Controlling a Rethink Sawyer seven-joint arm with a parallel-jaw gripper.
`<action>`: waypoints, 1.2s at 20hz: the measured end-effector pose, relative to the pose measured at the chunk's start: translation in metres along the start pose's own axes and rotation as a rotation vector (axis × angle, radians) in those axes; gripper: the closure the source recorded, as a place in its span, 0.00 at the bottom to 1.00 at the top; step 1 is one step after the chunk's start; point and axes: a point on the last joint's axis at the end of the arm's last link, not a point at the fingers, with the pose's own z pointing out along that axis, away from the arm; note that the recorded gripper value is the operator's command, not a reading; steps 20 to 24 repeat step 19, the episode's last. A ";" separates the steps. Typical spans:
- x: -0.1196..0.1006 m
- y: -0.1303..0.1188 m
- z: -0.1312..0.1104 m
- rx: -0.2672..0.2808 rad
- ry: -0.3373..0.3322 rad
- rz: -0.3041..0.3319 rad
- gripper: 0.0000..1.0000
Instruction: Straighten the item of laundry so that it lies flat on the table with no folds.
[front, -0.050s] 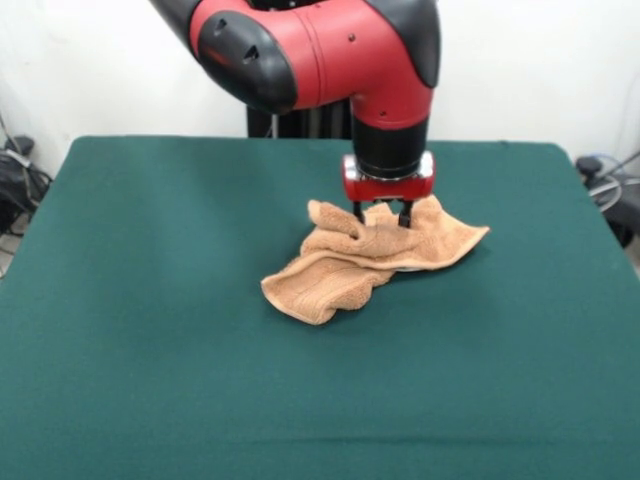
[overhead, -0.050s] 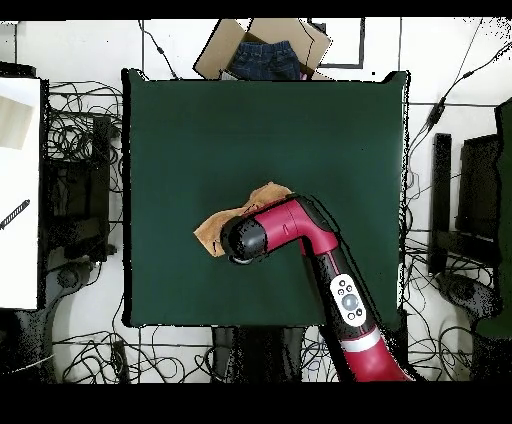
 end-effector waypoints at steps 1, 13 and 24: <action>0.000 0.000 0.000 -0.001 -0.002 0.000 0.00; 0.019 -0.022 -0.006 -0.029 -0.077 0.007 0.00; 0.030 -0.037 -0.008 -0.022 -0.095 0.020 0.00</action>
